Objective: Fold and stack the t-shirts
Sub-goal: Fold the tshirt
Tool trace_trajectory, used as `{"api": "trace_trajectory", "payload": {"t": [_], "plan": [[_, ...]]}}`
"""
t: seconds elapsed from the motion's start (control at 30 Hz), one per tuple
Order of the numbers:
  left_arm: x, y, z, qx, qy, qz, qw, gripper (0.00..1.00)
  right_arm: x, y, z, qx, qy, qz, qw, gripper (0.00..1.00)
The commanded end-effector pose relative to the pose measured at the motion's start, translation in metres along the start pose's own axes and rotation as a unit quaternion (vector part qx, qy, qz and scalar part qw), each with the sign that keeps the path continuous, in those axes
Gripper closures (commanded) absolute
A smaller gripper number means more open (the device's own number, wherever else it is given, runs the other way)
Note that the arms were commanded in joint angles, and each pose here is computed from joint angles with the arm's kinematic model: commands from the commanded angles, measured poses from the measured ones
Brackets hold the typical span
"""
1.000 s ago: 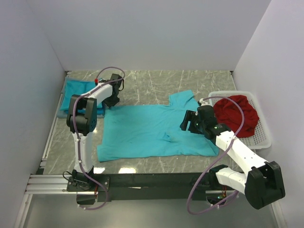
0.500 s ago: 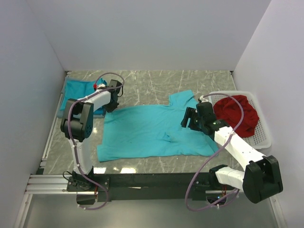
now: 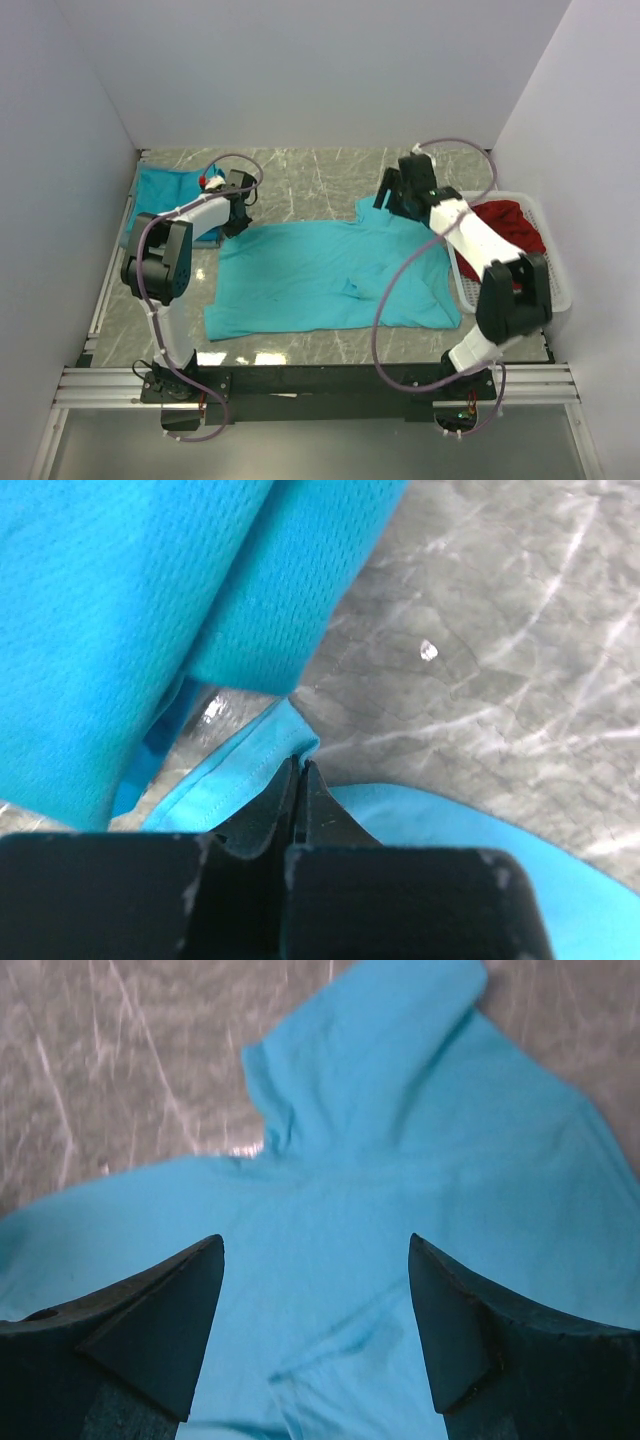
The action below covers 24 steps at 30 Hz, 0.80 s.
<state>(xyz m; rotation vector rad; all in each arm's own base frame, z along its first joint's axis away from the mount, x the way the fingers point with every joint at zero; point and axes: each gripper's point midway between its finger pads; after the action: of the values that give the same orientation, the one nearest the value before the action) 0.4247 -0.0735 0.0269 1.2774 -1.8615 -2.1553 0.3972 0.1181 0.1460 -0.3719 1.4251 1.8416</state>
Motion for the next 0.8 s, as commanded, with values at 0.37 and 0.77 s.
{"api": "trace_trajectory", "payload": {"t": [0.37, 0.77], "plan": [[-0.032, 0.051, -0.023, 0.115, 0.010, -0.061, 0.992, 0.99, -0.073, -0.134, 0.013, 0.084, 0.029, 0.017, 0.996, 0.20], [-0.035, 0.059, -0.023, 0.121, 0.001, -0.065, 0.991, 1.00, -0.046, -0.204, -0.009, 0.128, 0.065, 0.077, 0.987, 0.20]]}}
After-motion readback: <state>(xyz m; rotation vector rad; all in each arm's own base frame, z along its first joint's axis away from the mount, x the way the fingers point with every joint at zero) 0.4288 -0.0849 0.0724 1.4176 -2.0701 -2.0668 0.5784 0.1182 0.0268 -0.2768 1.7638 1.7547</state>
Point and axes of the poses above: each gripper's point midway between its finger pads, its own y axis back along the fingers, its own z axis along the line the jaws close on, x = y × z, and after that the axes turned 4 degrees about -y, right-handed
